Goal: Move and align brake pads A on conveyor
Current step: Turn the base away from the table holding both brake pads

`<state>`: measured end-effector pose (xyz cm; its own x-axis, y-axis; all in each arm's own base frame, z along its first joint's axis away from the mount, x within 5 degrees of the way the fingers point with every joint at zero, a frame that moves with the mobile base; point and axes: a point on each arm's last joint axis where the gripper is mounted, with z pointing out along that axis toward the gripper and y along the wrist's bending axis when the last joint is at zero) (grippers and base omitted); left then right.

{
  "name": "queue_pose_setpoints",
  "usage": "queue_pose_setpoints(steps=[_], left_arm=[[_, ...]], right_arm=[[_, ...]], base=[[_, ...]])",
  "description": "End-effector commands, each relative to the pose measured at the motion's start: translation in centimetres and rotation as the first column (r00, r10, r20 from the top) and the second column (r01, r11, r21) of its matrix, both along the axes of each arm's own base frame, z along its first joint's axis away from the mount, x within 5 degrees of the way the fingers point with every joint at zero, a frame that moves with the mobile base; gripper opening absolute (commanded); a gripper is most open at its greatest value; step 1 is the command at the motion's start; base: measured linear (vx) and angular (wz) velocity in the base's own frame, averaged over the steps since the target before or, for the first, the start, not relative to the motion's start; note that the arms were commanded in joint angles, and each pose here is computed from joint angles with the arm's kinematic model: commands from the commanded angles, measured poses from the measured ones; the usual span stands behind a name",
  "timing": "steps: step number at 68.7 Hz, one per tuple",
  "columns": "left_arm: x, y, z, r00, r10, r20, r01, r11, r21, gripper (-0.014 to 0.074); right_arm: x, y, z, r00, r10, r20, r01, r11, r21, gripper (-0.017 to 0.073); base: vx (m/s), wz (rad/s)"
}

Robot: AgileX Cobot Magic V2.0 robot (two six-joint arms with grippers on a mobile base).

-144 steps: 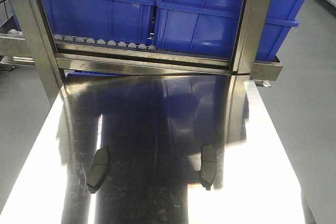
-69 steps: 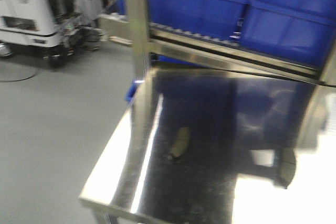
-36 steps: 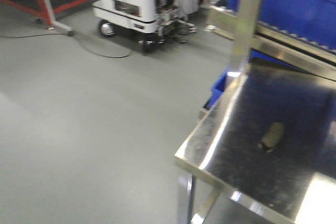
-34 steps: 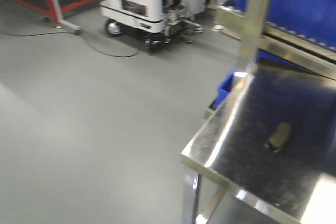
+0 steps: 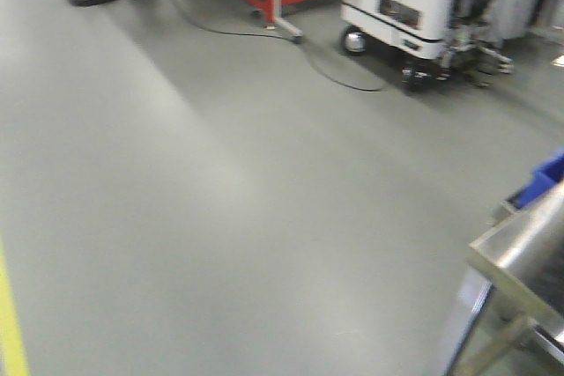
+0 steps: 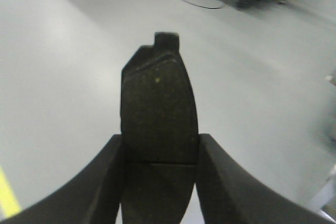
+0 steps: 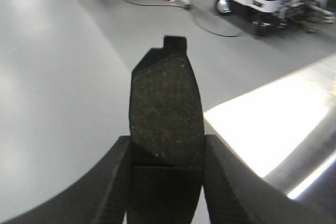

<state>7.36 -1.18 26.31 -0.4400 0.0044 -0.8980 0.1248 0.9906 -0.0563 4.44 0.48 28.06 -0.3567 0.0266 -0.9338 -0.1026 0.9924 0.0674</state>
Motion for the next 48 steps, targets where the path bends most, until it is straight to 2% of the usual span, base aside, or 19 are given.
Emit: queue_pose_setpoints(steps=[1,32,48], left_arm=[[0.36,-0.06,1.74,0.993,0.007,0.115,-0.003,0.999,-0.033,-0.0006],[0.36,-0.06,1.74,0.993,0.007,0.115,-0.003,0.999,-0.033,-0.0006],[0.36,-0.06,1.74,0.993,0.007,0.115,-0.003,0.999,-0.033,-0.0006]], right_arm=[[0.20,0.02,1.63,0.994,0.002,0.106,-0.003,1.000,0.003,-0.0007],[0.20,0.02,1.63,0.994,0.002,0.106,-0.003,1.000,0.003,-0.0007],[0.20,0.02,1.63,0.994,0.002,0.106,-0.003,1.000,0.003,-0.0007]], base=[[-0.12,0.79],[-0.05,0.84],[0.04,0.65]])
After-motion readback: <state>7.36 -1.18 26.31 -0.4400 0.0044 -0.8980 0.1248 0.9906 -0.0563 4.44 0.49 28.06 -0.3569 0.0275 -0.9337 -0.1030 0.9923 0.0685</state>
